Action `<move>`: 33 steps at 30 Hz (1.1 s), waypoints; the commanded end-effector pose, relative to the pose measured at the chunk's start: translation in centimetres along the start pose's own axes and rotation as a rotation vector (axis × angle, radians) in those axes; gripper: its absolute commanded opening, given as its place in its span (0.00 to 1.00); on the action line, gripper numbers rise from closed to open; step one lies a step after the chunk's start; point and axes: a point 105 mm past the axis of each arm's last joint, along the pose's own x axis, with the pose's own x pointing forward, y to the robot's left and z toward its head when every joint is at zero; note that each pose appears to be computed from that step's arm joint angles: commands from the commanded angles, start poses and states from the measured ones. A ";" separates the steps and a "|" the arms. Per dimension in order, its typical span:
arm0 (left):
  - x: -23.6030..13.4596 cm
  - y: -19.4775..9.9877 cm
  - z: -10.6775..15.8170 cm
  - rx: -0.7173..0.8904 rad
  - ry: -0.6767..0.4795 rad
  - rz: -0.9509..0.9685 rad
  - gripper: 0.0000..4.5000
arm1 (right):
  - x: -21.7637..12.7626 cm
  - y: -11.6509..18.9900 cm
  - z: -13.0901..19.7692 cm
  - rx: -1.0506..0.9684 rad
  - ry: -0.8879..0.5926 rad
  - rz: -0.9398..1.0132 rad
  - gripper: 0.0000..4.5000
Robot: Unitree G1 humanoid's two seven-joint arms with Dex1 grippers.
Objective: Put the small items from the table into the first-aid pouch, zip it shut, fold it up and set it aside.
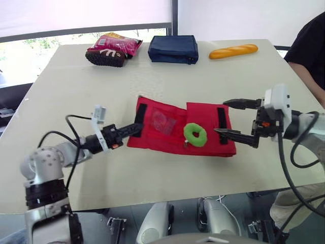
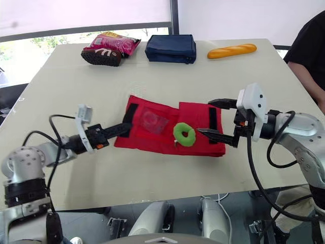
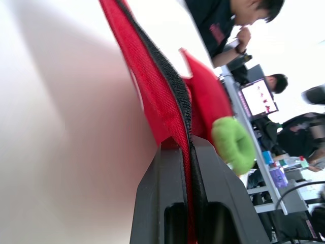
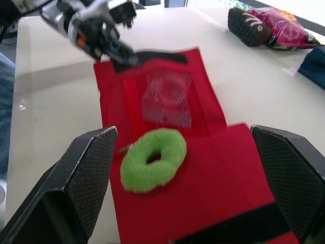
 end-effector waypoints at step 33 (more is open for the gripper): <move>7.3 -11.8 1.7 0.320 0.212 -0.630 0.00 | 7.9 -1.9 -12.4 0.022 0.336 0.041 0.01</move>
